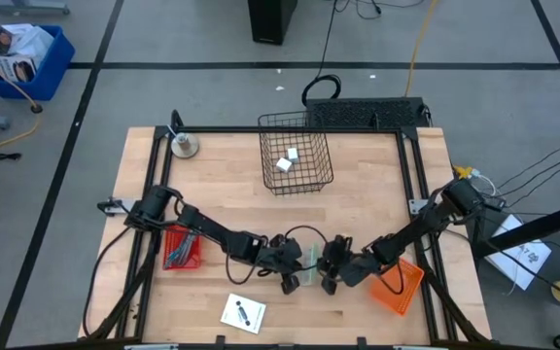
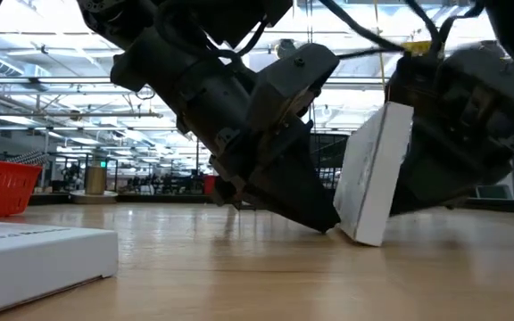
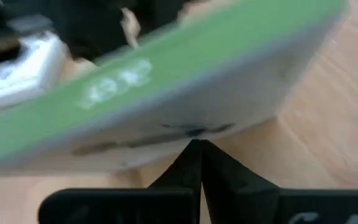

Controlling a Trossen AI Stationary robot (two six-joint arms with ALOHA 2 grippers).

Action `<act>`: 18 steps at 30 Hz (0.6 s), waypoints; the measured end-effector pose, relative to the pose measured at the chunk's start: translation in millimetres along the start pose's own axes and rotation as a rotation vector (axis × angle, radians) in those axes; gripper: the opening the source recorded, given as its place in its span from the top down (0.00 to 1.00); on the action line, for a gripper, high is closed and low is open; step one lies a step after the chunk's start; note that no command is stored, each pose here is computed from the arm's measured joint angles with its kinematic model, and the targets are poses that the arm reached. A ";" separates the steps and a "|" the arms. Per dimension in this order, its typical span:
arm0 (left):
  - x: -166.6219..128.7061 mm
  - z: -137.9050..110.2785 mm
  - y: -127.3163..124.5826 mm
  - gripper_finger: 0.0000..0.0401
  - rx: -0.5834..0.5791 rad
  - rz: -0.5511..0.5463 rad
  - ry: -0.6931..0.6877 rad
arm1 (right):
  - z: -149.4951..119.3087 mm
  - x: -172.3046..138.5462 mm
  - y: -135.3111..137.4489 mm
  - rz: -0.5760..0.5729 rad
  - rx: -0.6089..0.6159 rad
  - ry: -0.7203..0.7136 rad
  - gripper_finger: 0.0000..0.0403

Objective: Pick and place items into bin
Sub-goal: Put the right card reader box into the orange basket

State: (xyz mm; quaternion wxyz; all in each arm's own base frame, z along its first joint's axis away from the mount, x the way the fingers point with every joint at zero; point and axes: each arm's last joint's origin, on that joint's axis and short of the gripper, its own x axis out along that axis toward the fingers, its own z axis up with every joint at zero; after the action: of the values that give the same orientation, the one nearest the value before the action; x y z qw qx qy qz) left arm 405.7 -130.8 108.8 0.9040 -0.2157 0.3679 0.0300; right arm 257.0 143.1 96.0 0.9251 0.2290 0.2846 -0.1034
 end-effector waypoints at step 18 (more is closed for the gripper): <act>-0.4 2.4 -3.6 0.91 0.011 -0.024 -0.035 | 6.6 1.0 2.2 0.032 0.002 -0.032 1.00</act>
State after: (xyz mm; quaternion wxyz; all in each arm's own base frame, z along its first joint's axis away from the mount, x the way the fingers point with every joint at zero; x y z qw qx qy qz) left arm 407.8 -133.0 111.9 0.9117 -0.2147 0.3496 0.0211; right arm 261.7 141.7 101.0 0.9309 0.2326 0.2660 -0.0923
